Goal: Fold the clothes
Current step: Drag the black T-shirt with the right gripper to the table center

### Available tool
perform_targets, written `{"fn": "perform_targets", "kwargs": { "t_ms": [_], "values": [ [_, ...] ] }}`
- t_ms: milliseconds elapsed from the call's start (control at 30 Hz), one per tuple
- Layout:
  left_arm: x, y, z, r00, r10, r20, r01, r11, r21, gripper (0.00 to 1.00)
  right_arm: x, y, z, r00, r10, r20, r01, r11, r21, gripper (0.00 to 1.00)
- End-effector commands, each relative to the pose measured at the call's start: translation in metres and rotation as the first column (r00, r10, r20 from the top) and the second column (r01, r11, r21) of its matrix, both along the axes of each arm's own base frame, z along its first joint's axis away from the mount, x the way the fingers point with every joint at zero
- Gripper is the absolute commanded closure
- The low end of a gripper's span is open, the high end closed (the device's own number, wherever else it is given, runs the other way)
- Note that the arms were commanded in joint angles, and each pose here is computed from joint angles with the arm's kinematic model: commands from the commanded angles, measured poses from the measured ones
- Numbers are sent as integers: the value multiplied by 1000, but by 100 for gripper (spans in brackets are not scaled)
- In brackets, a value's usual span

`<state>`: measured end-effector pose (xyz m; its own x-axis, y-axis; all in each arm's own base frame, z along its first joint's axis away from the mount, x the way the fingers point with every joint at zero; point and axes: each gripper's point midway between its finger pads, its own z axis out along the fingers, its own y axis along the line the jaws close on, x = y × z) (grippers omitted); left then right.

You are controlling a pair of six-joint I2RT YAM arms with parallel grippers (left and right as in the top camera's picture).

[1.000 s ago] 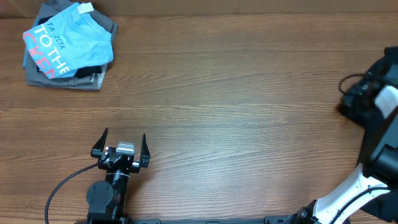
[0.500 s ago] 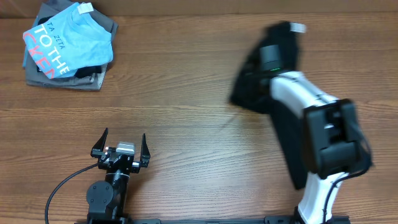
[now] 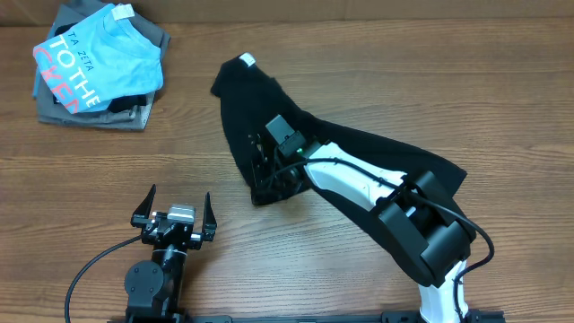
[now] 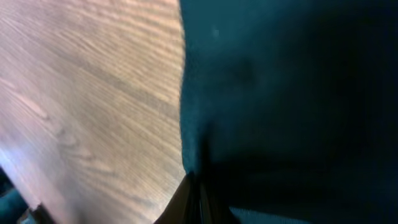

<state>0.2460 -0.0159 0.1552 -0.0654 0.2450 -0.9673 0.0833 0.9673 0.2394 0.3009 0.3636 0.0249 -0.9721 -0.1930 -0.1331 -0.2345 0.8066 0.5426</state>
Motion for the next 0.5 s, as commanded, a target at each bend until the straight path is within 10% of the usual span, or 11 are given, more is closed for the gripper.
{"fn": "perform_targets", "kwargs": {
  "t_ms": [0, 367, 467],
  "values": [
    [0, 4, 1, 1000, 16, 8, -16, 1000, 5, 0, -11, 22, 44, 999, 46, 10, -47, 994, 98, 96],
    [0, 4, 1, 1000, 16, 8, -16, 1000, 5, 0, -85, 50, 46, 983, 181, -43, -179, 983, 51, 95],
    [0, 4, 1, 1000, 16, 8, -16, 1000, 5, 0, -96, 50, 45, 978, 199, -57, -197, 980, 37, 60]
  ]
}}
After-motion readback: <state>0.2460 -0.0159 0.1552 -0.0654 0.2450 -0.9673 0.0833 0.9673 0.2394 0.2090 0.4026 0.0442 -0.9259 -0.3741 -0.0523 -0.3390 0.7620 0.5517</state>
